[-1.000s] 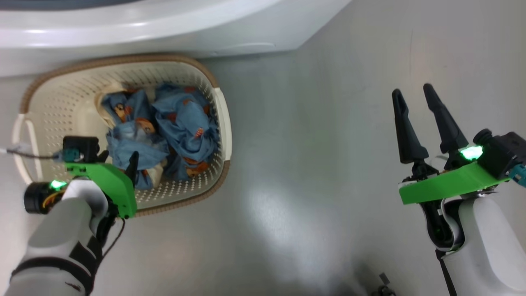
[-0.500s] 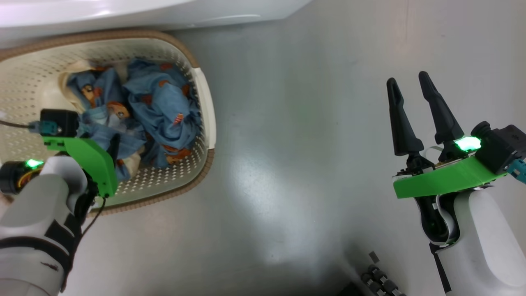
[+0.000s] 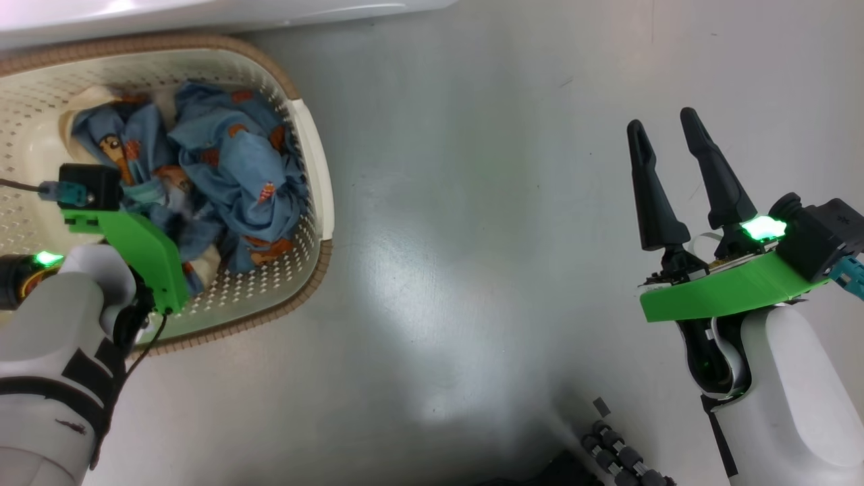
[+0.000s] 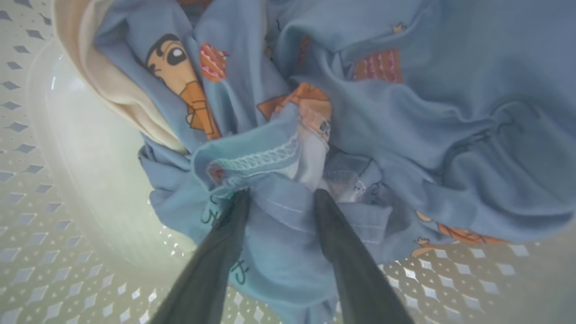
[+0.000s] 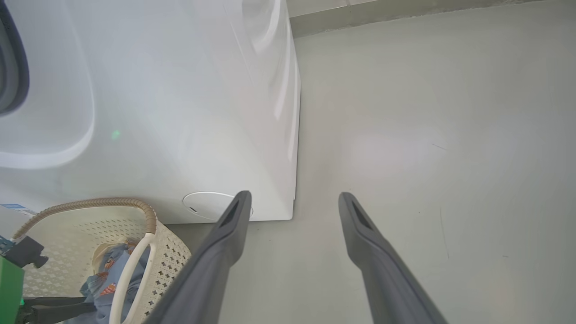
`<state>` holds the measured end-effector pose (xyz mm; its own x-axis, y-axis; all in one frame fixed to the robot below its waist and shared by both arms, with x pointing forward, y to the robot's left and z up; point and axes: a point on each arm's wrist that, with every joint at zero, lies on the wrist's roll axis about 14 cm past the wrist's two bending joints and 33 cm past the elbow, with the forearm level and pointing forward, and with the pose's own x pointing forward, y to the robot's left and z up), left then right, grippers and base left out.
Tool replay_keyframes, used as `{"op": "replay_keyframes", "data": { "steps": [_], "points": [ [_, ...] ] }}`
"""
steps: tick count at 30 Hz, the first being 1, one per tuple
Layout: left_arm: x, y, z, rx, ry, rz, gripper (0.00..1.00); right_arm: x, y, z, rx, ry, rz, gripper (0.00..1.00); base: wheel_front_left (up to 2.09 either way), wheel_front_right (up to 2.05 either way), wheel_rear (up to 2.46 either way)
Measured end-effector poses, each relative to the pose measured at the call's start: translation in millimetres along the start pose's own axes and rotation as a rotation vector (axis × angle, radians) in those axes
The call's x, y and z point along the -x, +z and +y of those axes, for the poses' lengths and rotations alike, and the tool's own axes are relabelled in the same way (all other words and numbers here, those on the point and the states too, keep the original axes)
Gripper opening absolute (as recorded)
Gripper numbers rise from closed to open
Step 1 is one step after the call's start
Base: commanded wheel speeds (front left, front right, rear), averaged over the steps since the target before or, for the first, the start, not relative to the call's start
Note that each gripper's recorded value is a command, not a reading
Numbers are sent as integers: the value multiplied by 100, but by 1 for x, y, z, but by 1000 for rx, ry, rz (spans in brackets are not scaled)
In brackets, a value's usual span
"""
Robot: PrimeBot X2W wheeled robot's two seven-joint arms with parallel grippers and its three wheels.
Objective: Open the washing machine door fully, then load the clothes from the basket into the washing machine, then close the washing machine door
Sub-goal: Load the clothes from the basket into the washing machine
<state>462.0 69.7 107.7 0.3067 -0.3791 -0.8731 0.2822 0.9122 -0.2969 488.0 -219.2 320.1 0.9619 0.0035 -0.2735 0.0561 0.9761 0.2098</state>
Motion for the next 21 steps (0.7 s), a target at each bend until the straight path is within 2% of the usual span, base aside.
{"op": "replay_keyframes", "data": {
  "steps": [5,11,21],
  "points": [
    [4,6,0,16,1,-20,0,0,4,2,-1,6,-8,100,0,0,0],
    [18,26,2,39,14,-118,0,0,16,9,-7,20,-36,100,0,0,0],
    [65,44,6,100,62,-298,0,11,47,21,-14,50,-95,100,0,0,0]
  ]
}}
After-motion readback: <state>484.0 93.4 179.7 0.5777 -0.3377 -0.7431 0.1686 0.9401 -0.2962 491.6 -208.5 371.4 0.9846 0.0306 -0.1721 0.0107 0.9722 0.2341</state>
